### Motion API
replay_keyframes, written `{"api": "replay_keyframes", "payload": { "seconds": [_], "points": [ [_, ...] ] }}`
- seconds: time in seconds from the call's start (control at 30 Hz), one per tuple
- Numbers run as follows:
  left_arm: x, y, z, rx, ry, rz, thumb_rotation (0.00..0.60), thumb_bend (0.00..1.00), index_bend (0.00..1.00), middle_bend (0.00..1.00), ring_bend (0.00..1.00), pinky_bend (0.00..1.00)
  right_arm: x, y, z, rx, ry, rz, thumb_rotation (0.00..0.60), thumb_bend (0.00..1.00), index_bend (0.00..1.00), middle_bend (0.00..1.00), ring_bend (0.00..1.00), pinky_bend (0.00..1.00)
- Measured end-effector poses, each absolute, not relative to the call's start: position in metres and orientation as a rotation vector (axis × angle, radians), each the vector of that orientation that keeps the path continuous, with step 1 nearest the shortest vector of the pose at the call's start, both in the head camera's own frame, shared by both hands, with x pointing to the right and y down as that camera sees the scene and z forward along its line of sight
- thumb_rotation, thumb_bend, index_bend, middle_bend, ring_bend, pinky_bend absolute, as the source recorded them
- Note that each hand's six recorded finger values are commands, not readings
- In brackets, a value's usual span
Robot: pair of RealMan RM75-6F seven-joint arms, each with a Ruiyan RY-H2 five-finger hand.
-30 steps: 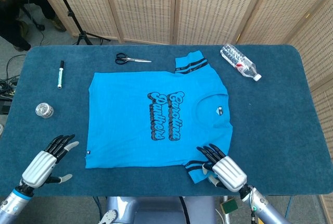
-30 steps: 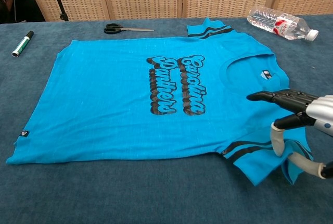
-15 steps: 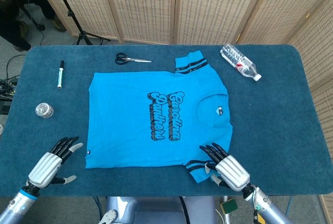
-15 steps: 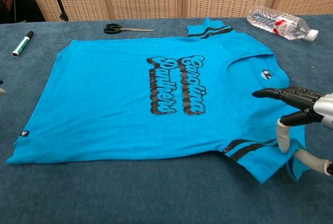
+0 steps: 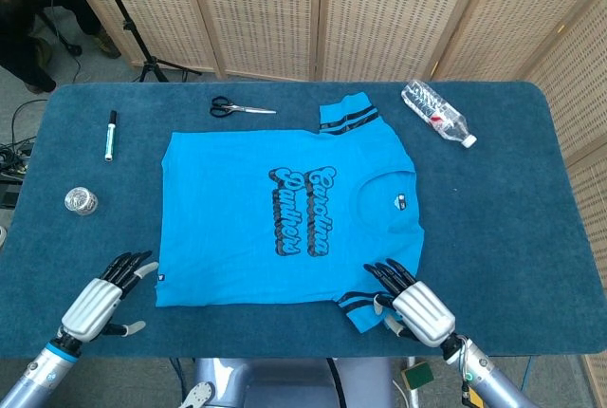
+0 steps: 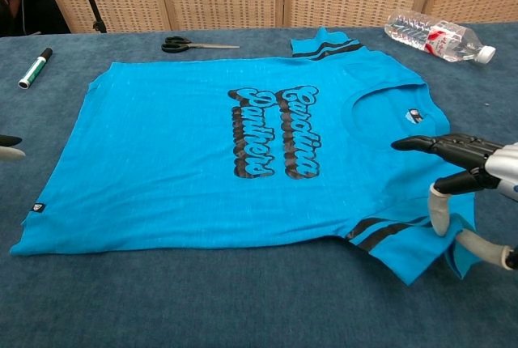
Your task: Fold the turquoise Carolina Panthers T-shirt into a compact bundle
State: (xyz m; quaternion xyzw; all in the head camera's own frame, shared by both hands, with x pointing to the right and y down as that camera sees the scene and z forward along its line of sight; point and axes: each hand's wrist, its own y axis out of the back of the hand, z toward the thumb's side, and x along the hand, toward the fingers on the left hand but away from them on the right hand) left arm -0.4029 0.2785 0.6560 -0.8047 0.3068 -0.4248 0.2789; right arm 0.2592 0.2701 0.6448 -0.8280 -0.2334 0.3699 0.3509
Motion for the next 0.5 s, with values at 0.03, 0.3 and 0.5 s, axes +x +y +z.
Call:
{"api": "replay_keyframes", "payload": {
  "seconds": [0.03,0.3,0.5],
  "points": [
    [-0.403,0.278,0.657,-2.157,0.822,-1.145,0.600,0.09,0.12,0.00,0.00,0.00,0.259,0.270,0.645,-2.143,-0.604,0.960,0.600,0.57,0.63,0.04,0.00,0.00],
    [-0.394,0.273,0.674,-2.166,0.791,-1.171,0.600,0.13,0.27,0.00,0.00,0.00,0.261,0.270,0.649,-2.140,-0.601,0.978,0.600,0.57,0.63,0.04,0.00,0.00],
    [-0.389,0.272,0.681,-2.174,0.786,-1.174,0.600,0.13,0.31,0.00,0.00,0.00,0.261,0.269,0.649,-2.139,-0.600,0.981,0.600,0.57,0.63,0.04,0.00,0.00]
  ]
}}
